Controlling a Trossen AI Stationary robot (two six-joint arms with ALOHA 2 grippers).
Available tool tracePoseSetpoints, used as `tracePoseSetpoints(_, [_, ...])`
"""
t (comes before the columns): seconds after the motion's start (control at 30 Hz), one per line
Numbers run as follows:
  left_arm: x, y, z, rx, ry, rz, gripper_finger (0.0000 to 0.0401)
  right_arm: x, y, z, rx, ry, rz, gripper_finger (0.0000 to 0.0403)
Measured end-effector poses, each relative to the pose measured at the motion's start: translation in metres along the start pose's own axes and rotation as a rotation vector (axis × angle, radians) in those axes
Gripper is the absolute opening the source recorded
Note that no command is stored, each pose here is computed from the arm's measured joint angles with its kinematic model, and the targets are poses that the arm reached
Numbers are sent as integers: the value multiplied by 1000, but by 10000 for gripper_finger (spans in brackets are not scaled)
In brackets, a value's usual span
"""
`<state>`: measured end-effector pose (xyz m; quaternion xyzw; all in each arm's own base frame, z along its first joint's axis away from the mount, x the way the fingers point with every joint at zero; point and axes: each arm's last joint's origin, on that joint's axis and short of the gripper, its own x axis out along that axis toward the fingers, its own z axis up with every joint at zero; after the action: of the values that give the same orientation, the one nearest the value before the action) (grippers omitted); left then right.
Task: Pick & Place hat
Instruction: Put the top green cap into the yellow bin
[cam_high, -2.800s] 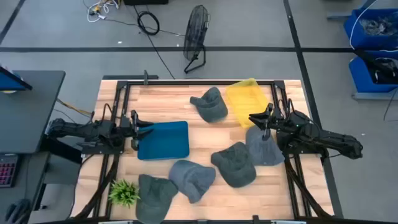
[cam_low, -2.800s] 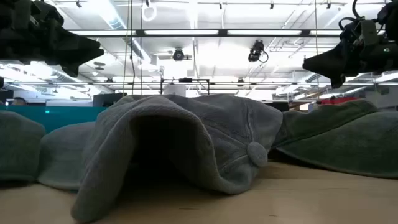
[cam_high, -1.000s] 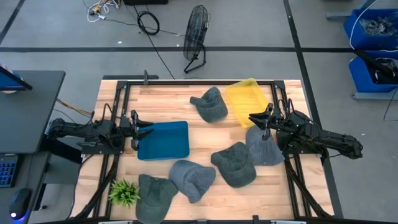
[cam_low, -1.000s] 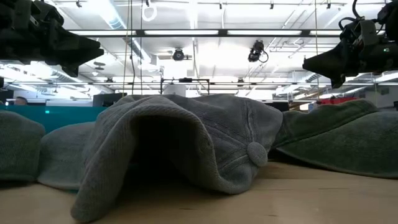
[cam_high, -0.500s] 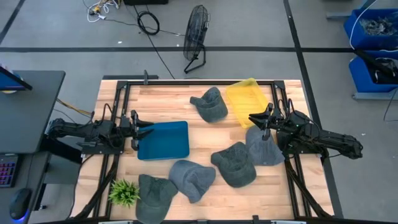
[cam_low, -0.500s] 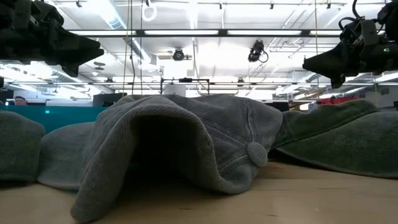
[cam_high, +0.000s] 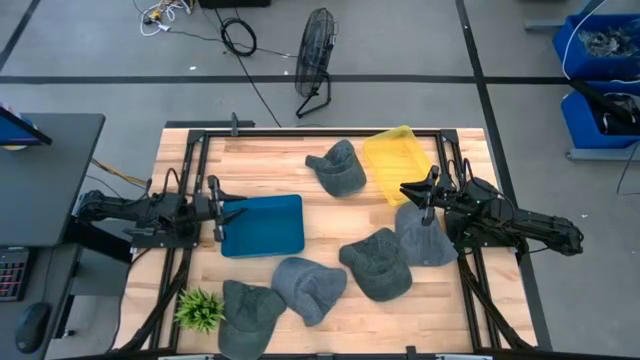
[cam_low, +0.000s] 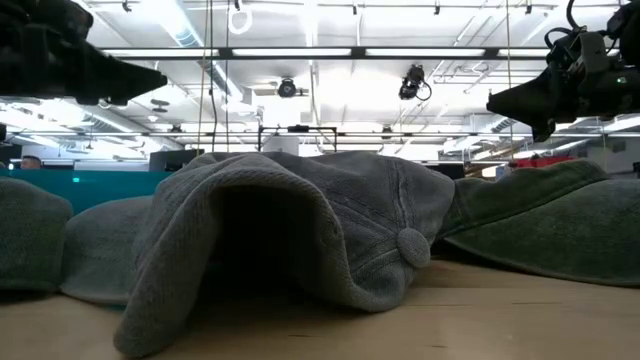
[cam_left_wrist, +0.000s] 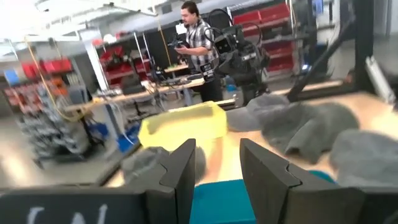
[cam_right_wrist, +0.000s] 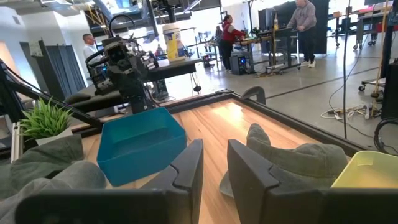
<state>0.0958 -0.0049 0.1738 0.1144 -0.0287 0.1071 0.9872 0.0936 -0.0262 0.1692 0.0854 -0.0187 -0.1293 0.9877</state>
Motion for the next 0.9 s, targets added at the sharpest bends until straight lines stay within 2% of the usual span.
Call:
tracePoseSetpoints(0.1, [0, 1, 3, -7, -35, 9, 128, 0, 0, 0, 0, 0, 0, 80])
tracePoseSetpoints(0.13, [0, 1, 4, -80, -44, 4, 129, 0, 0, 0, 0, -1, 0, 80])
tracePoseSetpoints(0.23, [0, 0, 4, -395, -45, -19, 128, 0, 0, 0, 0, 0, -1, 80])
tracePoseSetpoints(0.3, [0, 1, 6, -510, -56, -19, 128, 0, 0, 0, 0, 0, -1, 80])
tracePoseSetpoints(0.53, [0, 2, 8, -547, -85, -10, 128, 0, 0, 0, 0, -1, -4, 80])
tracePoseSetpoints(0.77, [0, 7, 7, -625, -95, 80, 129, 0, 0, 0, 0, -1, -3, 80])
tracePoseSetpoints(0.9, [-1, 13, 19, -567, -144, 104, 129, 0, 0, 0, 0, -1, -3, 80])
